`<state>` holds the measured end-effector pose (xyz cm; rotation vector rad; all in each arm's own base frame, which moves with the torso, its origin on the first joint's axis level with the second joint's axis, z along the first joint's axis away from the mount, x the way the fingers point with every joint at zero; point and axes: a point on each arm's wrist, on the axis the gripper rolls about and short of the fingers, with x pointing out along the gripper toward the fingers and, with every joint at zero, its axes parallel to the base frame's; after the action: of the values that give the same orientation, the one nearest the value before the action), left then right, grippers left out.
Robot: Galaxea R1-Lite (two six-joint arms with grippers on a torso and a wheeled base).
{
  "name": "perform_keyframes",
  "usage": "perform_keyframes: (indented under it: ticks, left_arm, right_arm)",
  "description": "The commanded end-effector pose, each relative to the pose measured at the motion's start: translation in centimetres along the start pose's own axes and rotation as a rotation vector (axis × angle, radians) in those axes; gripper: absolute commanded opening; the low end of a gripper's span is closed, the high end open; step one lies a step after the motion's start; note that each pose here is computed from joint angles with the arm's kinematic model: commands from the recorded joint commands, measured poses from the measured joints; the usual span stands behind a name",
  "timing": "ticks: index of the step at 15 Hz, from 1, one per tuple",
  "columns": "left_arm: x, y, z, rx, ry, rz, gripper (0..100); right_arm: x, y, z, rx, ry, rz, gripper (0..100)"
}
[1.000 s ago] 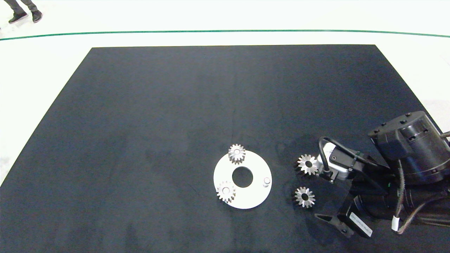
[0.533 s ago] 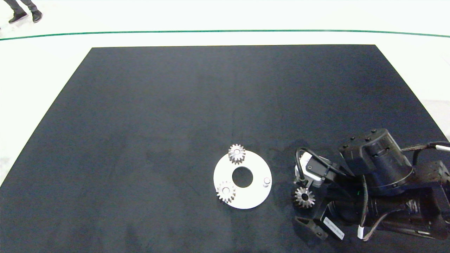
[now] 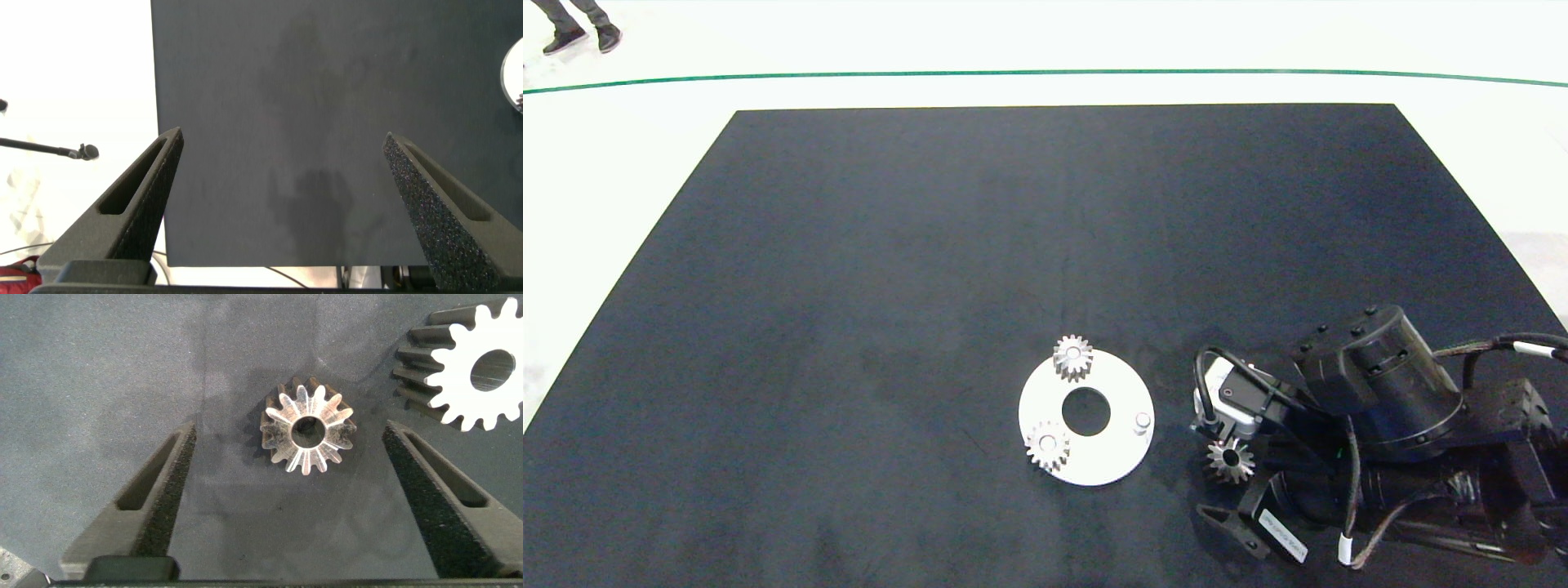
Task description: Remove an incorrectly installed larger gear and replace it with the correct smaller gear
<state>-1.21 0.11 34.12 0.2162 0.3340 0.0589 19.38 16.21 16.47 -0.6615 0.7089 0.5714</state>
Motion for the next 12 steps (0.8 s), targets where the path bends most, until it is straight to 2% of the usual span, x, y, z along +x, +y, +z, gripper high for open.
perform_keyframes:
  ticks: [1, 5, 12]
  left_arm:
    - [-0.01, -0.01, -0.06, 0.003, 0.005, -0.001, 100]
    - [-0.06, -0.01, -0.08, 0.001, 0.004, 0.001, 100]
    - [-0.01, -0.01, -0.06, 0.001, 0.005, 0.001, 100]
  right_arm:
    - [0.64, -0.09, 0.07, 0.005, 0.014, -0.002, 86]
    - [1.31, -0.59, 0.25, 0.049, 0.006, -0.021, 79]
    - [1.36, -0.48, 0.20, 0.045, 0.010, -0.018, 65]
